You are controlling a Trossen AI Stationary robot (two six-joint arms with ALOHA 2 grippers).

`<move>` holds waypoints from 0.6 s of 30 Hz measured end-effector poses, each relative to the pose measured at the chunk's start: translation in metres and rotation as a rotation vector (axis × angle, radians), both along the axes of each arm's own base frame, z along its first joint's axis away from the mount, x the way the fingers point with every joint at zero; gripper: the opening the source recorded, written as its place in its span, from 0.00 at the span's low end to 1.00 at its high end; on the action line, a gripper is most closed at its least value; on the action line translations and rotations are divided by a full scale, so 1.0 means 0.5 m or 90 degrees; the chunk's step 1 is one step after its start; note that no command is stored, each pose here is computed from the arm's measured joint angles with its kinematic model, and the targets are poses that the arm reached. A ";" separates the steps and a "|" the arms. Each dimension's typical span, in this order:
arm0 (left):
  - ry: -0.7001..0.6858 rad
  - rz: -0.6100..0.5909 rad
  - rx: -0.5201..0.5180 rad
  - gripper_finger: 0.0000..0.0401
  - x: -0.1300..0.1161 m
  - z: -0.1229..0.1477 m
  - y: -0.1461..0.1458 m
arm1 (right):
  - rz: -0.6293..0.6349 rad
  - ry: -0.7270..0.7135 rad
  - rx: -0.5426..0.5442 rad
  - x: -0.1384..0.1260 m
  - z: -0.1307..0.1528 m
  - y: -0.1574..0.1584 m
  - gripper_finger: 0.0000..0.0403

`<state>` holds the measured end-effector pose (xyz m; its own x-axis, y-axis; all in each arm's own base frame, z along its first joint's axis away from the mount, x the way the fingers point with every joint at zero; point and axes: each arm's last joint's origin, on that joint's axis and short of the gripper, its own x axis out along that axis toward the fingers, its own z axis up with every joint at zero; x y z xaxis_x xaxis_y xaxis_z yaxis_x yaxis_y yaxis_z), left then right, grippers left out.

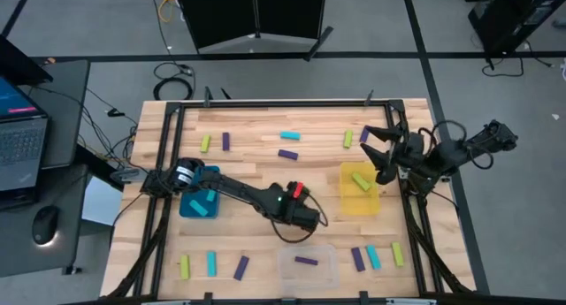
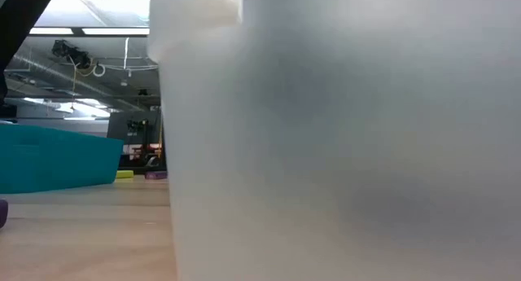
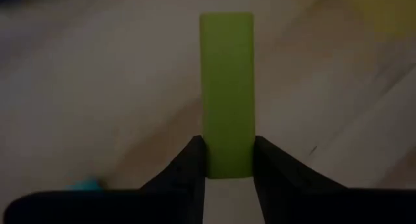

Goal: Sort blocks
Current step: Put the green block into the yellow bin

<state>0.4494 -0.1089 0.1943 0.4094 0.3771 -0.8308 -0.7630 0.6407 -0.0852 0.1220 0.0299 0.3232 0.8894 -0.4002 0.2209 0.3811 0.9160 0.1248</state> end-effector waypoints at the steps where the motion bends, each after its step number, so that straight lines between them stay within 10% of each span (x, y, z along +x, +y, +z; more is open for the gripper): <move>1: -0.023 -0.006 0.012 0.25 0.010 0.012 0.006 | 0.016 -0.010 -0.002 -0.002 0.011 0.001 0.70; 18: -0.318 -0.169 -0.007 0.25 0.156 0.016 0.142 | 0.093 -0.047 -0.028 -0.022 0.073 0.021 0.70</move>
